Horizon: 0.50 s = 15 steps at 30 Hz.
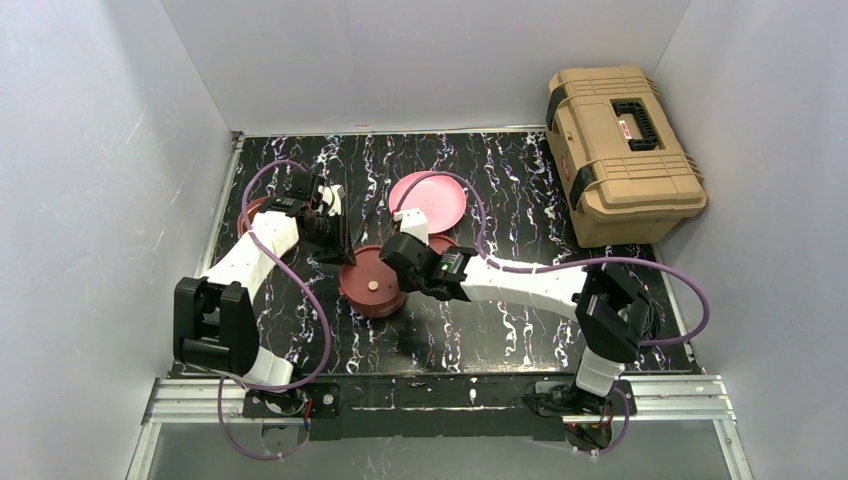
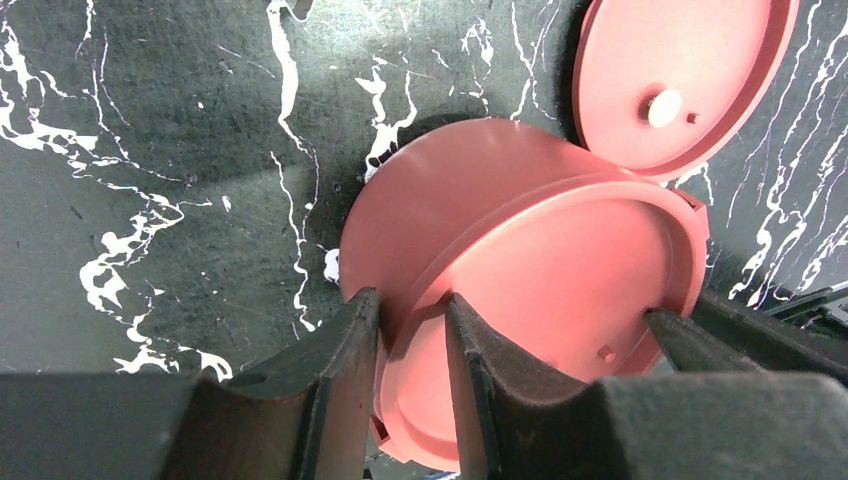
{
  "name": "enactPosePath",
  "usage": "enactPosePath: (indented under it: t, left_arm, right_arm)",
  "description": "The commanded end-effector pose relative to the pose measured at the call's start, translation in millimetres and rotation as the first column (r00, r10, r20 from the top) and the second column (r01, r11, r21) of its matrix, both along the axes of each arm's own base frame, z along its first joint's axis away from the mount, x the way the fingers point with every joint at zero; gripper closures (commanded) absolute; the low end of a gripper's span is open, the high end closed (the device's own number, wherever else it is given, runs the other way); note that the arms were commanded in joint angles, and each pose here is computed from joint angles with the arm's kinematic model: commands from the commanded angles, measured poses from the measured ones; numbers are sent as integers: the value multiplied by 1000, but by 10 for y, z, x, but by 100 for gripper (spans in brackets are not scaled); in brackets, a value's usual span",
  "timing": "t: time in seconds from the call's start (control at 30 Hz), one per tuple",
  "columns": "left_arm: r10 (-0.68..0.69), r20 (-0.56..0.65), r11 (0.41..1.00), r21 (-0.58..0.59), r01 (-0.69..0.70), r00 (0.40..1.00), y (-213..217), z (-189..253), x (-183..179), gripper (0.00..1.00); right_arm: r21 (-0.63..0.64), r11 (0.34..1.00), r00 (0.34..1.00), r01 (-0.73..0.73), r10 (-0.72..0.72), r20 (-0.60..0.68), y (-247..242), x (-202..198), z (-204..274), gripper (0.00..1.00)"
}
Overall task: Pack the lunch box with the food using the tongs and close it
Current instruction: Close the box lid on the packing box.
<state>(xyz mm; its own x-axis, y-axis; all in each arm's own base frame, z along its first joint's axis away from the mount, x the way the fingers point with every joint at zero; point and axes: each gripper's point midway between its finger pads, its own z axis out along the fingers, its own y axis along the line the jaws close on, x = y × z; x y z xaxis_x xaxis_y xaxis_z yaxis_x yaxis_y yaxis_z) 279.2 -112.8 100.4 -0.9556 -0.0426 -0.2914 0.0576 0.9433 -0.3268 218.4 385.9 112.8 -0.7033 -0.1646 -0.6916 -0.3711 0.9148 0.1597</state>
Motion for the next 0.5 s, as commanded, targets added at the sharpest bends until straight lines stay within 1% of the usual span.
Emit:
enactPosePath:
  t: [0.0,0.23,0.33,0.47]
  left_arm:
    - [-12,-18,999,35,13,1000,30,-60,-45,69]
    - [-24,130,996,87,13,991,143,378,70,47]
    - [-22,187,996,87,6,982,162,590,71,42]
    - [-5,212,998,60,-8,977,157,699,-45,38]
  right_arm:
    - [-150,984,985,-91,68,-156,-313,-517,-336,70]
    - [-138,990,999,-31,26,-39,-399,-344,174,63]
    - [-101,994,999,-38,39,4,-391,-305,352,58]
    - [-99,995,997,-31,37,64,-414,-219,476,49]
